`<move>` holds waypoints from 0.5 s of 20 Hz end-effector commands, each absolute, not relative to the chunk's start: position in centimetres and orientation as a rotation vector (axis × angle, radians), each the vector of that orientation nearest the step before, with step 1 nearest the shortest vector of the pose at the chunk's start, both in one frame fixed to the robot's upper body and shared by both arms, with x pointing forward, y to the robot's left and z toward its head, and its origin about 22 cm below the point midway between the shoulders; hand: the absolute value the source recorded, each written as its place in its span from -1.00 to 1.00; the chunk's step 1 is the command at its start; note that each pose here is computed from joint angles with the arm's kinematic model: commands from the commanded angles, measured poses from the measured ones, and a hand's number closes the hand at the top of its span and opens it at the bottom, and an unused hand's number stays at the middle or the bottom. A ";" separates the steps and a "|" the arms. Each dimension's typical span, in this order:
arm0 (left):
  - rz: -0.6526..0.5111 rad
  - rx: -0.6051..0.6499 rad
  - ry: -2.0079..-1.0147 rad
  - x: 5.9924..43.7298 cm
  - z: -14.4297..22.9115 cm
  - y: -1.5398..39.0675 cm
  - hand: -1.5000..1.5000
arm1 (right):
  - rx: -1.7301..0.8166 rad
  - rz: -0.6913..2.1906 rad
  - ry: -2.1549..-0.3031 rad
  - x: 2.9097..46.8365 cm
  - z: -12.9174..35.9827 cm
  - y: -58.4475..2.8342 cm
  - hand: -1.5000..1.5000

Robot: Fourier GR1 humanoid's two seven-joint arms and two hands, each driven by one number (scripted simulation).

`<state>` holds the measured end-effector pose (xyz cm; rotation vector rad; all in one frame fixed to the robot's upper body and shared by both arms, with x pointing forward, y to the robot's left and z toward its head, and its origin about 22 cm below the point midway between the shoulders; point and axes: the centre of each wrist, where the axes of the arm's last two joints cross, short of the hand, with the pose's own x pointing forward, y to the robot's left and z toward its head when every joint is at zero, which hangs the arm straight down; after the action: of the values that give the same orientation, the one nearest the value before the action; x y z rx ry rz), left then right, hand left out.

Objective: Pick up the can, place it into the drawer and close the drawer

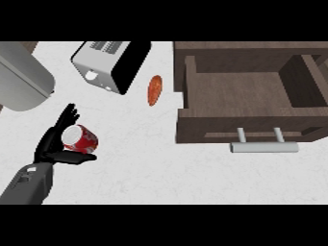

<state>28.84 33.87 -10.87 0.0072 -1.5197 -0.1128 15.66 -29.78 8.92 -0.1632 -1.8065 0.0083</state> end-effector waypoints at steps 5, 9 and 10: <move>-0.149 -0.045 -1.538 30.4 -10.8 30.7 -1.00 | -0.166 0.001 -1.805 14.6 9.0 -28.8 -1.00; -0.131 -0.090 -1.552 30.6 -10.2 31.2 1.00 | -0.161 0.001 -1.824 15.1 10.1 -30.3 -1.00; -0.126 -0.085 -1.570 31.7 -9.9 31.2 1.00 | -0.150 -0.010 -1.818 16.1 10.0 -30.1 -1.00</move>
<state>30.81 31.41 -10.27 -0.0545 -1.5544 -0.1354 15.59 -29.89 9.39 -0.1594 -1.8114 -0.0009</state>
